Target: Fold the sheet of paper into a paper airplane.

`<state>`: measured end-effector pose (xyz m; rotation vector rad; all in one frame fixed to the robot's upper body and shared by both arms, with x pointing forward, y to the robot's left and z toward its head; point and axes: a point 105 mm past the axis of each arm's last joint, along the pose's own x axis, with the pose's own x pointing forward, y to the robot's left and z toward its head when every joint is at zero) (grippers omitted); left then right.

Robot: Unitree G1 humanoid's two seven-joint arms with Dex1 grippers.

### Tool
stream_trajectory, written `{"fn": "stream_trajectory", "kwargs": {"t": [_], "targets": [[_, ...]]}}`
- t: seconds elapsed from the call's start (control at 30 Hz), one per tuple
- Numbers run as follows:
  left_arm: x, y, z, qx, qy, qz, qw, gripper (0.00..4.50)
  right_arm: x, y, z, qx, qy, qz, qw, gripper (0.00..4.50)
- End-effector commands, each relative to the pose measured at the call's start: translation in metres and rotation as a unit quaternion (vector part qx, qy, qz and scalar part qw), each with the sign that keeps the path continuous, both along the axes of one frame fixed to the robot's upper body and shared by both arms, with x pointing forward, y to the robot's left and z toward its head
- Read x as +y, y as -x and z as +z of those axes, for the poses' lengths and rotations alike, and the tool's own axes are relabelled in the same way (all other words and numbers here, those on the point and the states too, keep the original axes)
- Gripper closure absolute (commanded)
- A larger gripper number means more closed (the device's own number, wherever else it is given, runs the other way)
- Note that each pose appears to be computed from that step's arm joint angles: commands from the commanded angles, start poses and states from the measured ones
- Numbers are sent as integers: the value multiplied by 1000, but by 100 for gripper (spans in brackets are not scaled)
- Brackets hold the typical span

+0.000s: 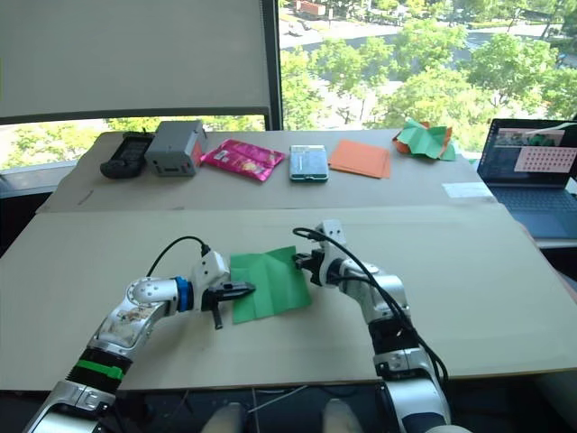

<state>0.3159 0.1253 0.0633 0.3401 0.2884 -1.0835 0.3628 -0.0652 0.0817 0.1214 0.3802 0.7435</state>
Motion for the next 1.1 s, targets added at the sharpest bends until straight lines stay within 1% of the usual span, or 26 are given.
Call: {"fn": "stream_trajectory", "kwargs": {"t": [0.03,0.1,0.13,0.17,0.23,0.33,0.43,0.5,0.57,0.67,0.77,1.1], "targets": [[4,-1,10,-13,1,-2,1000,450,12,14,34,-116,28,51,992,443],[6,-1,11,-11,2,-1,1000,450,14,23,36,-130,40,59,989,443],[7,-1,11,-11,1,-1,1000,450,15,28,36,-159,74,63,983,443],[7,-1,12,-10,2,0,1000,450,16,32,37,-195,113,62,972,443],[8,-2,14,-9,3,1,1000,450,21,38,40,-253,164,64,952,443],[9,-2,17,-8,5,1,1000,450,31,49,40,-313,221,86,920,443],[9,-4,21,-7,8,0,1000,450,39,56,33,-337,258,109,899,443],[8,-6,24,-8,12,-2,1000,450,41,56,27,-338,280,118,891,443],[7,-8,28,-10,13,-4,1000,450,40,53,19,-328,300,119,888,443],[4,-16,40,-18,27,-9,999,450,36,50,8,-304,316,122,890,443],[0,-25,49,-24,34,-15,999,450,33,49,2,-292,326,130,890,443],[-19,-52,44,-25,18,-30,999,450,39,52,-1,-286,329,147,888,443]]}}
